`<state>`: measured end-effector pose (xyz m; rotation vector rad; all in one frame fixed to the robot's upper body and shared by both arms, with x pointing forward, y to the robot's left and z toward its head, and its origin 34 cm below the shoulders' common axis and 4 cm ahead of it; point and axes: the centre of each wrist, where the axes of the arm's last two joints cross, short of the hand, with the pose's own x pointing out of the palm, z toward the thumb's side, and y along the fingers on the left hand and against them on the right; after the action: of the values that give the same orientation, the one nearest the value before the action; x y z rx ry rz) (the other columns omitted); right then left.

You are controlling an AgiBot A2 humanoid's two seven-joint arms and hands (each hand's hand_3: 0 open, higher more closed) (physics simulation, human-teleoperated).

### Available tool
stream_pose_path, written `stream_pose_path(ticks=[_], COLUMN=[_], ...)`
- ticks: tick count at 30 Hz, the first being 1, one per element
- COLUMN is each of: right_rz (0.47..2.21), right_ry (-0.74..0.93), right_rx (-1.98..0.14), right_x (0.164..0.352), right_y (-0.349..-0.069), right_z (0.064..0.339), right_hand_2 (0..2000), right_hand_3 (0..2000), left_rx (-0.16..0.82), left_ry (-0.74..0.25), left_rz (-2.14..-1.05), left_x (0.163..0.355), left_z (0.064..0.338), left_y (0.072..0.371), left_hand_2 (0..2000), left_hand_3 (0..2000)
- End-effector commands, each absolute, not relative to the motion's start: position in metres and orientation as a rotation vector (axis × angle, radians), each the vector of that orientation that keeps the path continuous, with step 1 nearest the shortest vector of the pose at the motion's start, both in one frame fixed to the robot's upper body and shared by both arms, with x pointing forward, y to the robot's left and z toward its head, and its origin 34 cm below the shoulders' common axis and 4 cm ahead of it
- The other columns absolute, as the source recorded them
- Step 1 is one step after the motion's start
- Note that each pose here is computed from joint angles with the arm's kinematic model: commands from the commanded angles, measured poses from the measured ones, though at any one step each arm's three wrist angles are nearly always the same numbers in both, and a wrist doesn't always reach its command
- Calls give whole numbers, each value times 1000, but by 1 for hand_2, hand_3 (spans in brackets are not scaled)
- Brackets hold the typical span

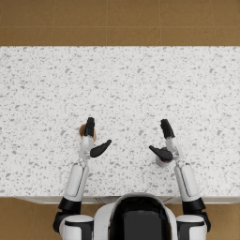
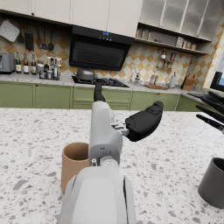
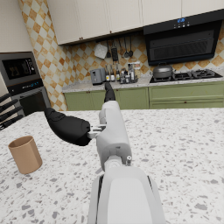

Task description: Pick up two cups and pour the berry on the right into the cup on the left

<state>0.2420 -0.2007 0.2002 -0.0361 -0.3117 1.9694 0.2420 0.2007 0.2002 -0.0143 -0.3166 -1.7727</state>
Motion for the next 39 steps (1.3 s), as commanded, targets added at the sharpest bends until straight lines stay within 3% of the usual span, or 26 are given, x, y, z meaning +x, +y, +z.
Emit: stream_pose_path(ticks=[1,14,16,20,30,34,39], right_rz=[1969,1991,1938,1866,1751,1726,1745], right_ry=[-312,-291,-341,-345,-114,-42,25], right_rx=[-36,-14,-42,-48,-337,-344,-304], right_x=[242,243,235,224,200,191,176], right_y=[-201,-195,-197,-208,-228,-235,-235], right_z=[200,194,195,188,184,174,160], right_hand_2=[0,0,0,0,0,0,0], right_hand_3=[0,0,0,0,0,0,0], left_rx=[-14,-34,27,35,287,291,245], left_ry=[-317,-294,-361,-370,-139,-61,0], left_rz=[-1773,-1794,-1810,-1748,-1608,-1570,-1603], left_x=[242,243,241,244,236,235,233], left_z=[200,194,199,189,179,167,147], left_y=[201,195,201,223,250,258,249], left_hand_2=[0,0,0,0,0,0,0], left_hand_3=[0,0,0,0,0,0,0])
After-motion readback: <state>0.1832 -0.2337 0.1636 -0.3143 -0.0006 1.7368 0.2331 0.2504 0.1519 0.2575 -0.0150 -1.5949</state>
